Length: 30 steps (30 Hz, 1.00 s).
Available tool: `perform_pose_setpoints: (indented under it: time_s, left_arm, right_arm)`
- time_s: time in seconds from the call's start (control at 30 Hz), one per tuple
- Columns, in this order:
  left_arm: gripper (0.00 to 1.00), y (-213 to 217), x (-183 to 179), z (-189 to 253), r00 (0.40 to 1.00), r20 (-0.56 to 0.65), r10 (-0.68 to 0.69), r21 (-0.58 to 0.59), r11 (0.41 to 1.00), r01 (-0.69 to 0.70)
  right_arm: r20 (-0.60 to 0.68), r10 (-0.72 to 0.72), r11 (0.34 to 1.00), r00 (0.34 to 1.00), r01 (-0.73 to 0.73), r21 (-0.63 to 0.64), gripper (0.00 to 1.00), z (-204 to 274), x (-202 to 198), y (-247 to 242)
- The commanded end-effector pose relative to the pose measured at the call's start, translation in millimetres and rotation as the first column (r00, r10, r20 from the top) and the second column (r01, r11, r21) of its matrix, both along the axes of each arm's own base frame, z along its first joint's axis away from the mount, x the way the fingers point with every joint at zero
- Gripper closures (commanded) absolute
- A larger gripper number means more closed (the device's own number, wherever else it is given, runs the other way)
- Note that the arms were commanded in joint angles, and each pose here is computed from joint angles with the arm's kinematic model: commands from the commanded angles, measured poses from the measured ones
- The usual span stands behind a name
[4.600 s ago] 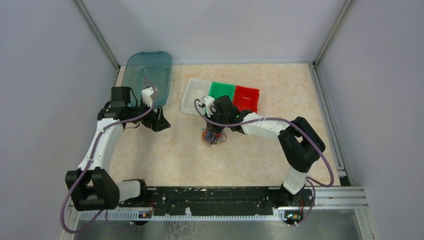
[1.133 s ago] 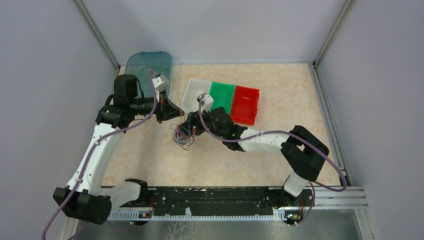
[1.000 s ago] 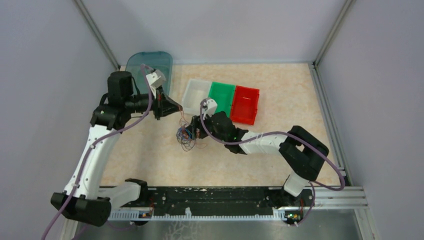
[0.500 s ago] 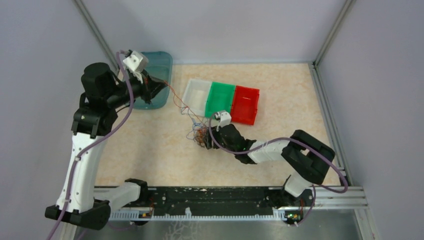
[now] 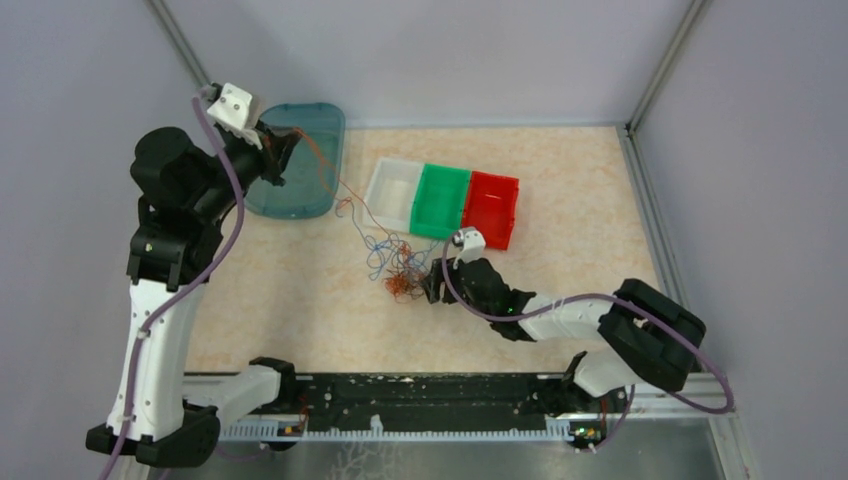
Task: Untangle the cables
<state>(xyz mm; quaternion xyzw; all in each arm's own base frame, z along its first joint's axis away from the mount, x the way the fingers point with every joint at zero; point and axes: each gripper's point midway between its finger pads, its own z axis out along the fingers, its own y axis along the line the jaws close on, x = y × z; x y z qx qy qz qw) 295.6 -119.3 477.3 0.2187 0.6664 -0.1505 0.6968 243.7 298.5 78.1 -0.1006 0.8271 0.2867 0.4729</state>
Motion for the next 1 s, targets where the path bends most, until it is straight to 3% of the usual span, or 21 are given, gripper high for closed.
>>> perform_pose_setpoints:
  time_s: [0.0,0.13,0.23,0.37,0.57,0.7,0.97]
  left_arm:
    - [1.0,5,-6,28,0.994,0.106,0.019,0.004,1.0,-0.019]
    - [0.98,-29,-22,-12,0.978,-0.066,-0.196,0.006,0.98,0.197]
    - [1.0,-39,-24,-41,0.954,-0.164,-0.252,-0.04,0.968,0.249]
    - [1.0,-48,-26,-58,0.933,-0.197,-0.302,-0.071,0.953,0.293]
    - [1.0,-53,-27,-60,0.918,-0.221,-0.328,-0.11,0.944,0.311]
    - [1.0,-54,-29,-61,0.915,-0.226,-0.334,-0.129,0.941,0.312]
    - [1.0,-53,-33,-52,0.921,-0.206,-0.331,-0.135,0.942,0.308]
  right_arm:
    - [0.046,-0.024,0.997,0.999,0.021,0.076,0.33,30,1,-5]
    - [0.103,0.002,0.99,0.995,-0.017,0.139,0.24,66,-5,-7]
    - [0.164,0.052,0.984,0.985,-0.079,0.16,0.13,102,-9,-1]
    - [0.267,0.132,0.961,0.955,-0.19,0.202,0.11,152,-19,9]
    - [0.408,0.375,0.834,0.832,-0.495,0.244,0.25,215,-54,62]
    - [0.465,0.434,0.739,0.771,-0.6,0.306,0.35,238,-60,97]
    - [0.397,0.465,0.737,0.792,-0.594,0.323,0.37,206,-30,150]
